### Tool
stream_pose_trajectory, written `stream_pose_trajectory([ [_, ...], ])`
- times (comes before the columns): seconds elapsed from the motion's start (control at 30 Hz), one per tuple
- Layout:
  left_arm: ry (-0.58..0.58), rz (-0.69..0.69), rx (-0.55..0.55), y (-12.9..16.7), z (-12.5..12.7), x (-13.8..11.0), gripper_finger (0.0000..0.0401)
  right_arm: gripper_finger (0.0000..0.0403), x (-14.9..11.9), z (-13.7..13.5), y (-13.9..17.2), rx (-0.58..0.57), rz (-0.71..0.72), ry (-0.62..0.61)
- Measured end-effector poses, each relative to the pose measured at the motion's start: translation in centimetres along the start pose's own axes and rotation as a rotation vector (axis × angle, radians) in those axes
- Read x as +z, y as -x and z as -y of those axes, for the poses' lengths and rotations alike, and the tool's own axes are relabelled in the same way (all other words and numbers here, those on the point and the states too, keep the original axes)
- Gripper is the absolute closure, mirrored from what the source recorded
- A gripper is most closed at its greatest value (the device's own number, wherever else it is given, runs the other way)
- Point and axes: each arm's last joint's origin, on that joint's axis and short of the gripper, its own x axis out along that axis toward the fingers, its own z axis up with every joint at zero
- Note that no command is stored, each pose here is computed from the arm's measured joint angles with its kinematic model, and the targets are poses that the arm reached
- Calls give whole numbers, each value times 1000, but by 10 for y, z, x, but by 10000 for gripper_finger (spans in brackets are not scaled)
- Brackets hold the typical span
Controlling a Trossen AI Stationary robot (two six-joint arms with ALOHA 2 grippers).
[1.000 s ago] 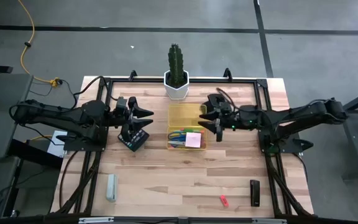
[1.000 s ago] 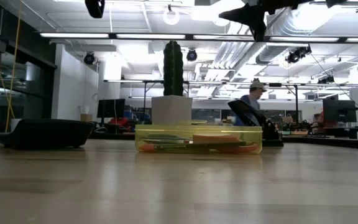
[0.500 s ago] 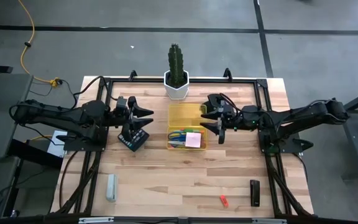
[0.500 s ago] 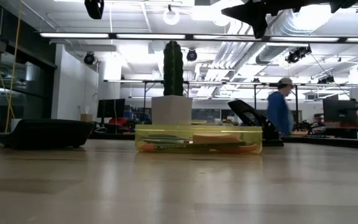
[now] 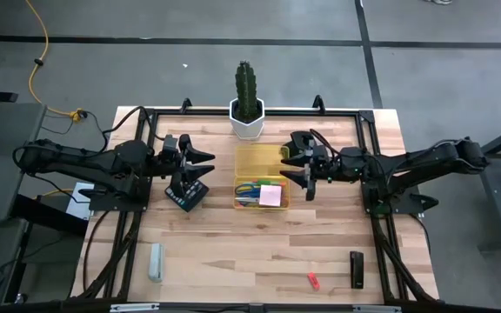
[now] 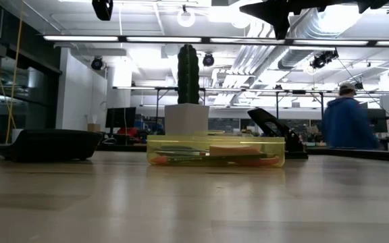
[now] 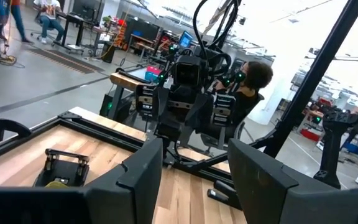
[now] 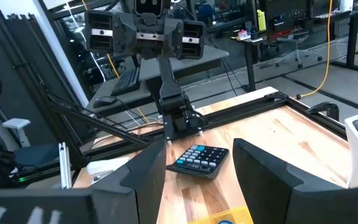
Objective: Pack school essentials
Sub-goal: Put the orange eraser into the supply box
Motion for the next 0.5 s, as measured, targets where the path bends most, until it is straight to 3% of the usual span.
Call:
stream_pose_trajectory([
  [0.07, 0, 0, 0, 0, 0, 0, 231, 224, 0, 0, 0, 1, 2, -10],
  [0.2, 0, 0, 0, 0, 0, 0, 231, 224, 8, -3, -2, 5, -38, -141],
  [0.37, 1, 0, 0, 0, 0, 0, 231, 224, 9, -25, -4, -66, -423, -229],
  [0.5, 38, -2, -8, 0, 0, 0, 231, 224, 3, -52, -3, -134, -719, -432],
])
